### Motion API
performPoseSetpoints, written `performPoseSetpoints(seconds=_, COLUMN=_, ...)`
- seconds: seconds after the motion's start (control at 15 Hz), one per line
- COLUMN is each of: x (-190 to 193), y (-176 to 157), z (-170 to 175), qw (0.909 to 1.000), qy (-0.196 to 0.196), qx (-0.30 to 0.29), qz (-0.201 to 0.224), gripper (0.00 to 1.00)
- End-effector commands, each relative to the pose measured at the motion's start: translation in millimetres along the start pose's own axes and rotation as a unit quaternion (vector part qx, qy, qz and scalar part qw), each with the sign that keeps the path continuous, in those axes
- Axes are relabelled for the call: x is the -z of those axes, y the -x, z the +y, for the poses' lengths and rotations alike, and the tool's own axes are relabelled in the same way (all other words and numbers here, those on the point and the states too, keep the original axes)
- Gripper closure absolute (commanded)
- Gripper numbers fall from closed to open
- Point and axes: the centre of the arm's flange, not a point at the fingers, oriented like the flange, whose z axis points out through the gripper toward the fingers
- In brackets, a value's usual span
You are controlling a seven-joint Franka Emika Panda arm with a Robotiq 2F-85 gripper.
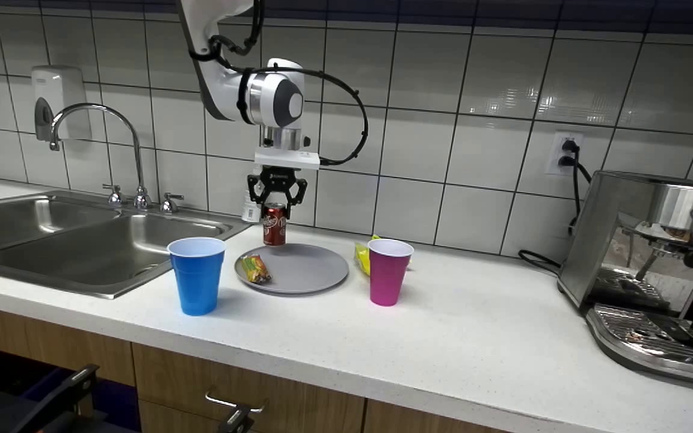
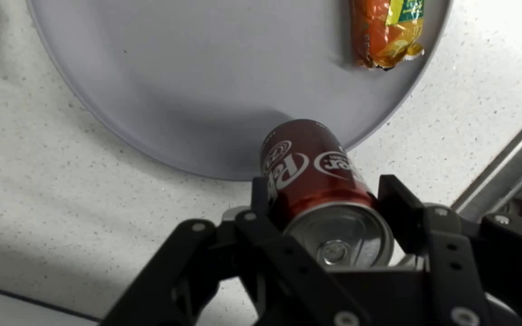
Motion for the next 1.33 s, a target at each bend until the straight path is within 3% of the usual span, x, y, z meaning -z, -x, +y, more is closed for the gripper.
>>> performPoseSetpoints(seconds=0.0, x=10, y=-26, z=-7, qw=1.0, qy=-0.003, qx=0.007, qz=-0.003, gripper=0.62)
performPoseSetpoints(seconds=0.67, x=-9, y=-64, z=-32, qw=0.9993, qy=-0.003, qx=0.036, qz=0.002, gripper=0.62)
performPoseSetpoints(seconds=1.27, x=-16, y=-63, z=-37, qw=0.9988, qy=0.003, qx=0.049, qz=-0.003, gripper=0.62)
